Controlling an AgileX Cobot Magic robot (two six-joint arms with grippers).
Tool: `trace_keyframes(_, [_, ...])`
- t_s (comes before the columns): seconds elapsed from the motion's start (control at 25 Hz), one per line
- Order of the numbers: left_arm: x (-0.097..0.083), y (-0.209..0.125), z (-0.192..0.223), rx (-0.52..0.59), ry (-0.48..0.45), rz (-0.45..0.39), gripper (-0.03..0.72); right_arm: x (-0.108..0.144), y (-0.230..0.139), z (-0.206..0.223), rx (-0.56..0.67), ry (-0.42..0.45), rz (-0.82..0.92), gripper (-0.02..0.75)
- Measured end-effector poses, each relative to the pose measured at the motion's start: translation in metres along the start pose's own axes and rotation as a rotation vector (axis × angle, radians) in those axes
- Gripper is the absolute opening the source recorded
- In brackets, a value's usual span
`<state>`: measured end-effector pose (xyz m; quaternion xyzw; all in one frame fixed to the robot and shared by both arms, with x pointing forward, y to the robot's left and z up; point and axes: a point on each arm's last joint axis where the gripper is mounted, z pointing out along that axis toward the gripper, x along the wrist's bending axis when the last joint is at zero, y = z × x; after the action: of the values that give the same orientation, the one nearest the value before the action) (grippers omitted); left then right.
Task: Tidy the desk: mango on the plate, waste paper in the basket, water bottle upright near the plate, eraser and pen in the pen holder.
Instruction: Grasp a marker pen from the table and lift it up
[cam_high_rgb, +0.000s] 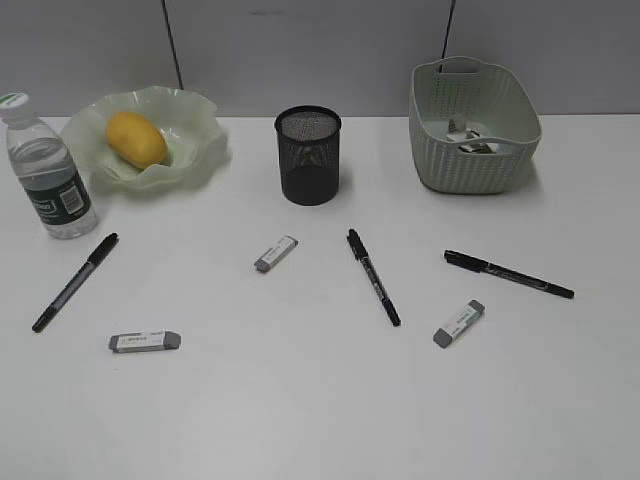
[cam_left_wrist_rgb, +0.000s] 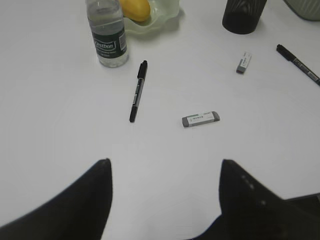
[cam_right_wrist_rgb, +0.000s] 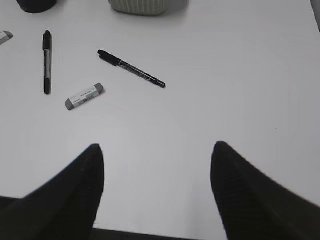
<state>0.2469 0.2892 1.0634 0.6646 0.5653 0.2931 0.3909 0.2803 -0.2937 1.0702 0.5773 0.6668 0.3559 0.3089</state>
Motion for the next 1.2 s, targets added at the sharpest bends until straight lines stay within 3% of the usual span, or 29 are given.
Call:
trace_keyframes(0.2, [0.000, -0.003, 0.000, -0.004, 0.000, 0.000, 0.507, 0.000, 0.002, 0.001, -0.005, -0.001, -0.001, 0.529])
trace_keyframes(0.4, [0.000, -0.003, 0.000, -0.005, 0.000, 0.001, 0.484, 0.000, 0.010, 0.019, 0.070, -0.008, -0.010, 0.529])
trace_keyframes(0.8, [0.000, -0.003, 0.000, -0.006, -0.001, 0.000, 0.477, 0.001, 0.050, 0.098, 0.287, -0.019, -0.075, 0.529])
trace_keyframes(1.2, [0.000, -0.003, 0.000, -0.006, -0.001, 0.000, 0.477, 0.007, 0.103, 0.181, 0.434, 0.049, -0.251, 0.529])
